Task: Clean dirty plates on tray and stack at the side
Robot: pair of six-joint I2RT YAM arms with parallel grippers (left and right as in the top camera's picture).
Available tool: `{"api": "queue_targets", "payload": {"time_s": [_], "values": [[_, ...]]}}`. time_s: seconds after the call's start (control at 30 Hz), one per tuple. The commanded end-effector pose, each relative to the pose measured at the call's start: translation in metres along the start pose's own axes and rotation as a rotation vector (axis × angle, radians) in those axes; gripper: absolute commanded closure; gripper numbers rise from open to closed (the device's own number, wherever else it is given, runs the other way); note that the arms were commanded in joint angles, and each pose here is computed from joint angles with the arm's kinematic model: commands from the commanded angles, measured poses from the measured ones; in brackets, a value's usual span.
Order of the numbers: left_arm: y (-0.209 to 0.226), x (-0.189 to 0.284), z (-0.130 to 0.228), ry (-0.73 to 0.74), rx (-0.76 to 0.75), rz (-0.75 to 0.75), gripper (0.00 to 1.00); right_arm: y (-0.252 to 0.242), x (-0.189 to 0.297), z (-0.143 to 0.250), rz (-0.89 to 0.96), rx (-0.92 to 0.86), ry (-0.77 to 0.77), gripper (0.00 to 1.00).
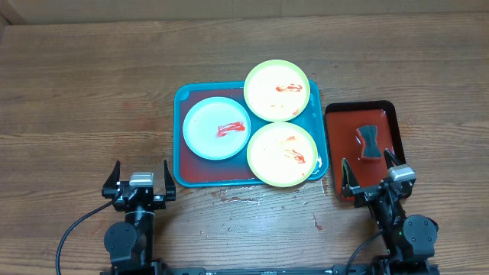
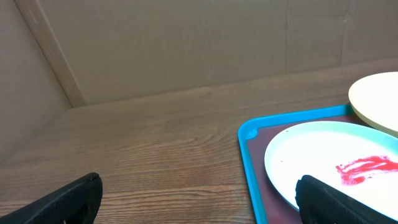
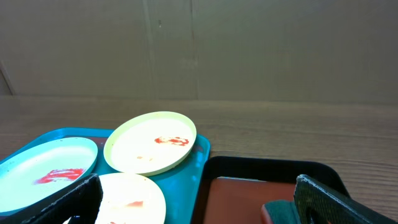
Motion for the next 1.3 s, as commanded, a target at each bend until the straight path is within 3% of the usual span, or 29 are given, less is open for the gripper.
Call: {"api": "queue_targets", "payload": {"time_s": [0.0, 0.9, 1.1, 1.27], "values": [[0.0005, 0.0002, 0.0008, -0.004, -0.011, -0.001, 0.0, -0.0005, -0.0007, 0.0039, 0.003, -0.001, 0.007, 0.0], [0.0005, 0.0002, 0.0008, -0.004, -0.011, -0.001, 0.0, -0.0048, -0.0008, 0.006, 0.047, -0.116, 0.02, 0.0], [0.0004, 0.0002, 0.0008, -0.004, -0.011, -0.001, 0.0, 0.002, -0.0009, 0.0033, -0.021, -0.115, 0.005, 0.0], [0.0001, 0.0003, -0.0028, -0.024, -0.012, 0.002, 0.0, 0.0047, -0.0008, 0.0022, -0.049, -0.26, 0.002, 0.0]]}}
Point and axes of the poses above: each gripper's point midway between its finger pads, its own x axis back along the fingers, its own y axis along the line the jaws close on, z = x × y, the point moved 7 cm from there along x, back along the fingers, and after that the axes turned 12 degrees about x, right-handed, at the moved point
